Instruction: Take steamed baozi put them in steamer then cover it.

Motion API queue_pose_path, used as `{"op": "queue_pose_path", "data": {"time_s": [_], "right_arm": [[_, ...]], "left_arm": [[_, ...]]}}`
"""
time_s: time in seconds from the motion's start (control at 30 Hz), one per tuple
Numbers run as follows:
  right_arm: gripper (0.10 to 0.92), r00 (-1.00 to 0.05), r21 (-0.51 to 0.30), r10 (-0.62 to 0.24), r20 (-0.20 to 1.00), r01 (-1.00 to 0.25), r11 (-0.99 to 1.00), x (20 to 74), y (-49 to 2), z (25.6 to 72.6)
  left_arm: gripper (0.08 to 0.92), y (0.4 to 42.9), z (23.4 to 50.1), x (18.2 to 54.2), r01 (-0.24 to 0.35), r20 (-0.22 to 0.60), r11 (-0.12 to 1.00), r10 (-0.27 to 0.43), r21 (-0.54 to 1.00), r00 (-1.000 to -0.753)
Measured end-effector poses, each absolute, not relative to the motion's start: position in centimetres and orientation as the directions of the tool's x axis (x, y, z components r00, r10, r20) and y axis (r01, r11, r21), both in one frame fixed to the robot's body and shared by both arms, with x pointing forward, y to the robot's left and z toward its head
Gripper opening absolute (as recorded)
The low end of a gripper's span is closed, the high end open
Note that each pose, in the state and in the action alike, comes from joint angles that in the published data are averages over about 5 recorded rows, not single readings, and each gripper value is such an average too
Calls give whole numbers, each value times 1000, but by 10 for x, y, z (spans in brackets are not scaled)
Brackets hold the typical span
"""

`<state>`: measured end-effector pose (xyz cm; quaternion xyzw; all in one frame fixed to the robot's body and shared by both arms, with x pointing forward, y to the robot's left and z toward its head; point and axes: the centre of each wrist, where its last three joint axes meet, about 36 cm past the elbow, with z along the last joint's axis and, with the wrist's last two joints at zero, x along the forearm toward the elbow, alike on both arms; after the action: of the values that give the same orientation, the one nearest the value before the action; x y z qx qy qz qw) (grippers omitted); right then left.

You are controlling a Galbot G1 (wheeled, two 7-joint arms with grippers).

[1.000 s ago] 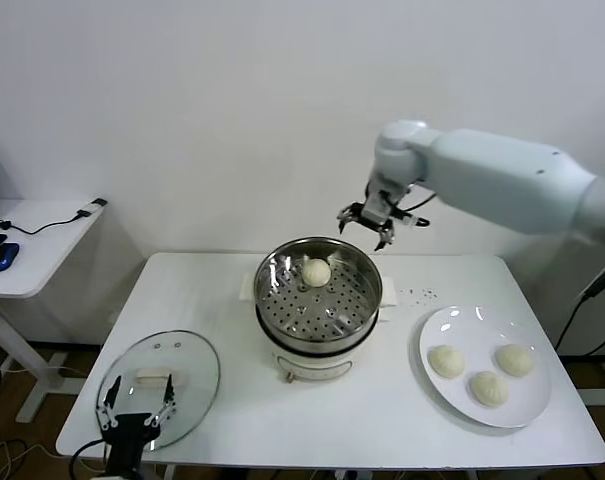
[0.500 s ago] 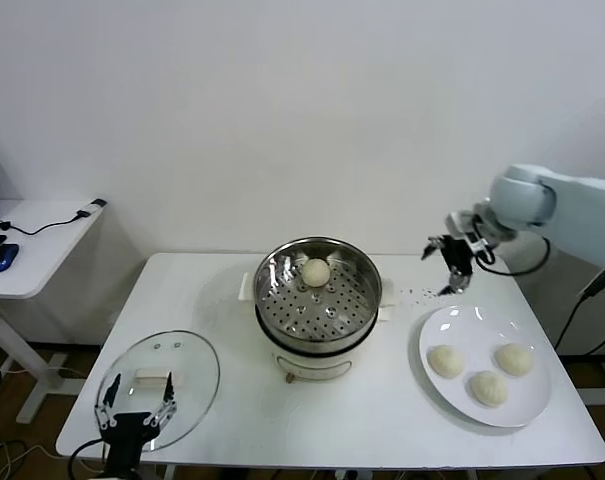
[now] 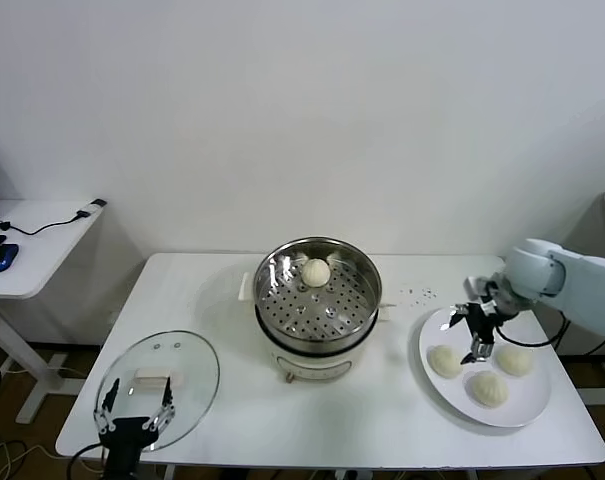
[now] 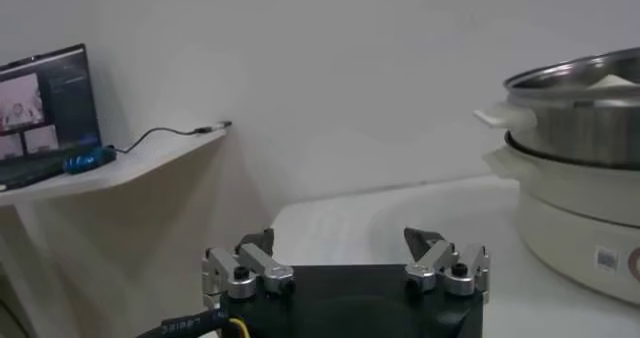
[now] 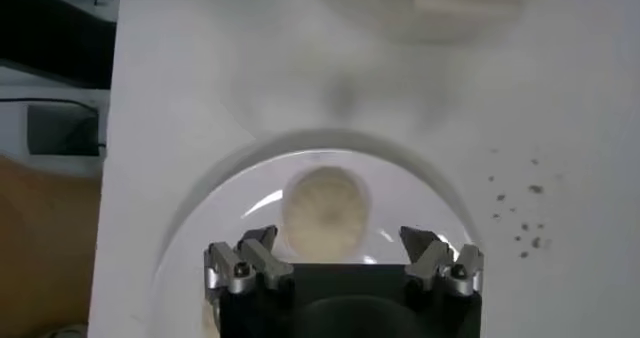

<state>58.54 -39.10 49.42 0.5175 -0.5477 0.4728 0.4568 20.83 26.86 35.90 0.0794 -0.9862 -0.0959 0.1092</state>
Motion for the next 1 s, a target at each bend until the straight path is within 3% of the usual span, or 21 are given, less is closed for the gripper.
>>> {"op": "queue_pose_path", "data": {"time_s": [0.47, 0.8, 1.0], "right_arm": [[811, -33, -28, -122, 992, -999, 37, 596, -385, 450], [567, -18, -13, -122, 992, -999, 40, 601, -384, 447], [535, -20, -14, -128, 992, -999, 46, 602, -387, 453]], "left_arm": [[823, 266, 355, 206, -129, 209, 970, -173, 208, -962], [823, 265, 355, 204, -127, 214, 970, -172, 206, -962], [823, 265, 356, 202, -127, 216, 970, -171, 206, -961]]}}
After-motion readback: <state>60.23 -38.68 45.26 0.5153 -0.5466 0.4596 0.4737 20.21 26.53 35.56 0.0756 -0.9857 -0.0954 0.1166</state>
